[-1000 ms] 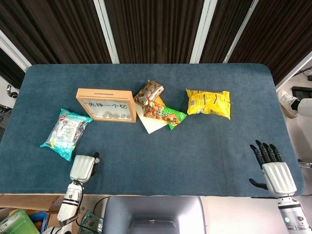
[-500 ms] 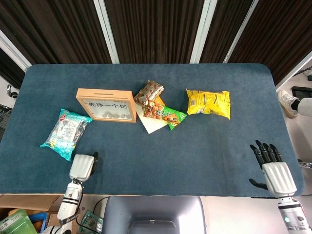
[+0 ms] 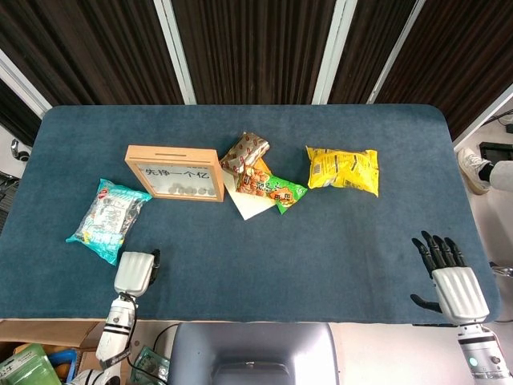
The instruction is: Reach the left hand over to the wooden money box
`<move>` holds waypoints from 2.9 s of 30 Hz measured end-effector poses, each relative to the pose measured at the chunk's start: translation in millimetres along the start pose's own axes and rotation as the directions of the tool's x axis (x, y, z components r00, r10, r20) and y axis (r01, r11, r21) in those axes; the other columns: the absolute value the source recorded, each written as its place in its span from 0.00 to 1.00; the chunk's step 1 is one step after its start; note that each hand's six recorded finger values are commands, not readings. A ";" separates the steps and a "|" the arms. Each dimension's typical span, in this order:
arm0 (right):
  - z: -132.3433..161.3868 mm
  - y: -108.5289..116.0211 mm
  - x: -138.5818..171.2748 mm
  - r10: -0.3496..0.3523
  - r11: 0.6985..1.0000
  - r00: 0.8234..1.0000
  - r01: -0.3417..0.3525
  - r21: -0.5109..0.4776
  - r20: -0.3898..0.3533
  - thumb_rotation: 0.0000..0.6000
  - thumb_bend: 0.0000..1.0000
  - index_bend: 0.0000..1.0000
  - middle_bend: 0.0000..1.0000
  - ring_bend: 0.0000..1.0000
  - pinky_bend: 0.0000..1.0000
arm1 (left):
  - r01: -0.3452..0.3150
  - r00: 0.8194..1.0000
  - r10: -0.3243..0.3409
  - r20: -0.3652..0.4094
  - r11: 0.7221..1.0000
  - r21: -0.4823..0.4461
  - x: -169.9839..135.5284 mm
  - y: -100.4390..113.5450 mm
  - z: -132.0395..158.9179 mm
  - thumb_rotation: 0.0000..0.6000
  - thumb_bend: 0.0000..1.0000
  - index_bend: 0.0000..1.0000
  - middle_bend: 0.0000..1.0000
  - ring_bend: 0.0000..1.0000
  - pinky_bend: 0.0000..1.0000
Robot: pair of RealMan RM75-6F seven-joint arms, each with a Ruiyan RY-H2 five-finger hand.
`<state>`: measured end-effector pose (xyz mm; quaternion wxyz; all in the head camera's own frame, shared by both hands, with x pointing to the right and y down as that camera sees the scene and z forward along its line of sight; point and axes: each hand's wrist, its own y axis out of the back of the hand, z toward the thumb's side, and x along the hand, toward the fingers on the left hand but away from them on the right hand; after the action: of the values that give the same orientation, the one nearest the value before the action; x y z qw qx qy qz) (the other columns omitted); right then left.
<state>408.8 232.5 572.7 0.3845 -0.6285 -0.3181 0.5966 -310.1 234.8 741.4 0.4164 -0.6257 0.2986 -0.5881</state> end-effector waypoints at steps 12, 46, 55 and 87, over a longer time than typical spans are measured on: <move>1.4 -1.1 -0.1 0.004 1.000 1.000 -0.004 0.002 -0.005 1.00 0.14 0.00 0.00 0.00 0.00 | -0.024 1.000 0.024 0.014 0.999 -0.038 -2.0 9.9 -1.1 1.00 0.70 0.67 1.00 1.00 1.00; -31.9 16.1 -5.2 -0.020 0.997 0.994 0.028 -0.076 0.110 1.00 0.14 0.00 0.00 0.00 0.00 | 0.187 0.968 -0.089 0.235 0.880 -0.436 182.4 286.8 14.8 1.00 0.73 0.70 1.00 1.00 1.00; -35.9 20.3 -3.0 -0.034 0.996 0.992 0.044 -0.084 0.119 1.00 0.14 0.00 0.00 0.00 0.00 | 0.211 0.970 -0.139 0.197 0.885 -0.416 211.4 275.2 15.7 1.00 0.72 0.70 1.00 1.00 1.00; -36.7 18.1 -5.4 -0.030 0.997 0.991 0.039 -0.070 0.133 1.00 0.14 0.00 0.00 0.00 0.00 | 0.257 0.965 -0.221 0.141 0.905 -0.340 234.1 250.4 -5.1 1.00 0.70 0.69 1.00 1.00 1.00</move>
<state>443.8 215.1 559.5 0.3499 -0.5957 -0.3750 0.6182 -255.6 -87.1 636.9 0.2357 -0.7509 0.2998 -0.5392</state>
